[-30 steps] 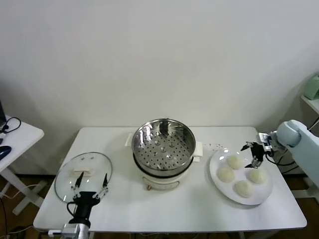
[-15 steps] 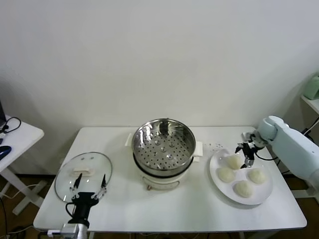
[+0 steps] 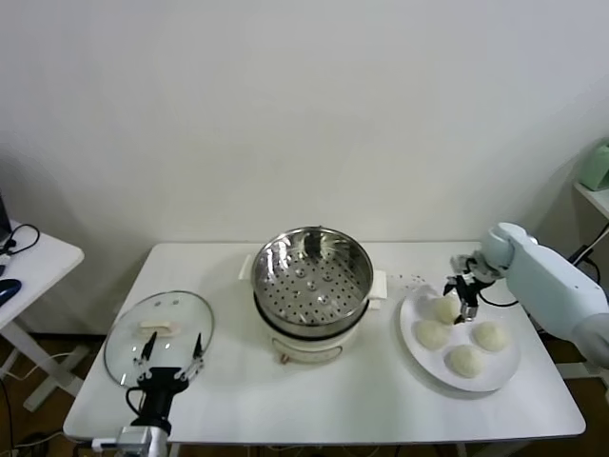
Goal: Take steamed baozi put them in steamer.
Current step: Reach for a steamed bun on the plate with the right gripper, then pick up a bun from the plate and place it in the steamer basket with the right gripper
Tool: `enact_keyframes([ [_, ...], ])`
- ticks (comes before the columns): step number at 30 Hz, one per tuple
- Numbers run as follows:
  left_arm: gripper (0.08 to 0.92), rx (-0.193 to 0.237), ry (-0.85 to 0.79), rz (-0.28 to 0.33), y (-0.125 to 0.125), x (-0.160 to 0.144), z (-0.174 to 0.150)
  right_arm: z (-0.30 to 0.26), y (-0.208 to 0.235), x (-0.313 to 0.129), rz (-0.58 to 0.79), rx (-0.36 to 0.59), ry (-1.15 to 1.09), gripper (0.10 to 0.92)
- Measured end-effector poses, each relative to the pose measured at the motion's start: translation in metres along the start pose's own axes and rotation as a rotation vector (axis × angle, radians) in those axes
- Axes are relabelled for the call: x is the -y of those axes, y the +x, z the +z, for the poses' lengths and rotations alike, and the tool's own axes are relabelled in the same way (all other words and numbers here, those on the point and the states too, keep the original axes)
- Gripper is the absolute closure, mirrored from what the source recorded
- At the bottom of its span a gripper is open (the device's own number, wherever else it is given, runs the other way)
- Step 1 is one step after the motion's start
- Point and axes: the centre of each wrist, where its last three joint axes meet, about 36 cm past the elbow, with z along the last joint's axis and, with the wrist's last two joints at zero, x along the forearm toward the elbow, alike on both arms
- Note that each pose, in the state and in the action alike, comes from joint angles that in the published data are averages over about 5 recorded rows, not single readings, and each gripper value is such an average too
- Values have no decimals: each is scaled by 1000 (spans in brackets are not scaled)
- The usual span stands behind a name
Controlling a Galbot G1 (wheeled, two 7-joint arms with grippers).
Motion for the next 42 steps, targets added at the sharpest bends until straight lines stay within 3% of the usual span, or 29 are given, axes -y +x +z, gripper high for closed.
enact_keyframes([
  [12,177,-7,2,-9,2,1,1,2,-1,-1,4,3,-3,335],
  [23,177,-9,2,-13,3,0,-1,-4,23,5,37,22,29,344],
  [32,177,-7,0,-15,4,1,-3,-37,98,31,105,29,182,354],
  [42,177,-9,-4,-6,4,3,-4,-137,203,52,204,-12,508,355],
])
